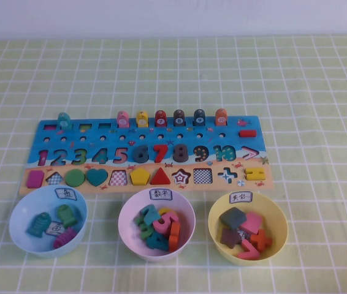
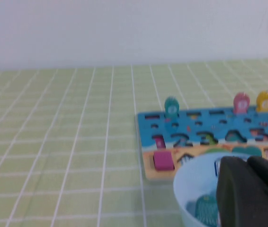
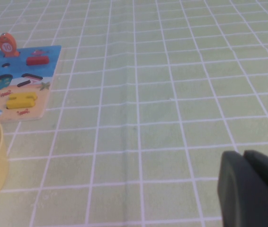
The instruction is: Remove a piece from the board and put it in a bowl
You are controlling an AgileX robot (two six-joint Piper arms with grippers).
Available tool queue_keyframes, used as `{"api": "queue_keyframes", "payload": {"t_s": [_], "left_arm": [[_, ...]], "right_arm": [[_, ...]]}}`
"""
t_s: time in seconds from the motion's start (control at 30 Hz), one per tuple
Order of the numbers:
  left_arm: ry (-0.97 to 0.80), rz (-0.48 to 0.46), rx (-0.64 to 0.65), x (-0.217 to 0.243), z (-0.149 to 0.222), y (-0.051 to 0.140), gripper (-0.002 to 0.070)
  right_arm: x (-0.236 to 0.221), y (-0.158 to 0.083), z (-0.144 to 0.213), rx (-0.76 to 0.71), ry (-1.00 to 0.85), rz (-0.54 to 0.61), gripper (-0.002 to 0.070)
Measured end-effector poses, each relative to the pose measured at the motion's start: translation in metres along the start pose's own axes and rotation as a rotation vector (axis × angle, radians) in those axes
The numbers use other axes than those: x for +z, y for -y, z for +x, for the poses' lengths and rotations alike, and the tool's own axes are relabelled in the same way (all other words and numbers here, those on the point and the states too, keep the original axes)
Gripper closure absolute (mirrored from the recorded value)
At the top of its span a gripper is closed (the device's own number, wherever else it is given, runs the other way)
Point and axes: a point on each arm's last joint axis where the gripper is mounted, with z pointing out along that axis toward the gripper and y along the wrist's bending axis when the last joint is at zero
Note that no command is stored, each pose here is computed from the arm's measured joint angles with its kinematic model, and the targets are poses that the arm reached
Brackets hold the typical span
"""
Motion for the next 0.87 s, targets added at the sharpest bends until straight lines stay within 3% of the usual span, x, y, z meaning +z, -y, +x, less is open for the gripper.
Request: {"api": "queue_keyframes", "payload": {"t_s": [0.3, 0.6, 0.87], "left_arm": [[-0.227, 0.018, 0.049, -0.002, 0.02, 0.001, 0.0678], [-0.242, 0.035, 0.088, -0.003, 0.022, 0.002, 0.0678], [-0.239, 0.117, 0.098, -0.003, 0.022, 0.006, 0.0678]], "right_arm": [[0.0, 0.0, 0.0, 0.0, 0.0, 0.0, 0.0694], [0.0, 0.0, 0.0, 0.0, 0.0, 0.0, 0.0694], [0.0, 0.0, 0.0, 0.0, 0.0, 0.0, 0.0694]]}}
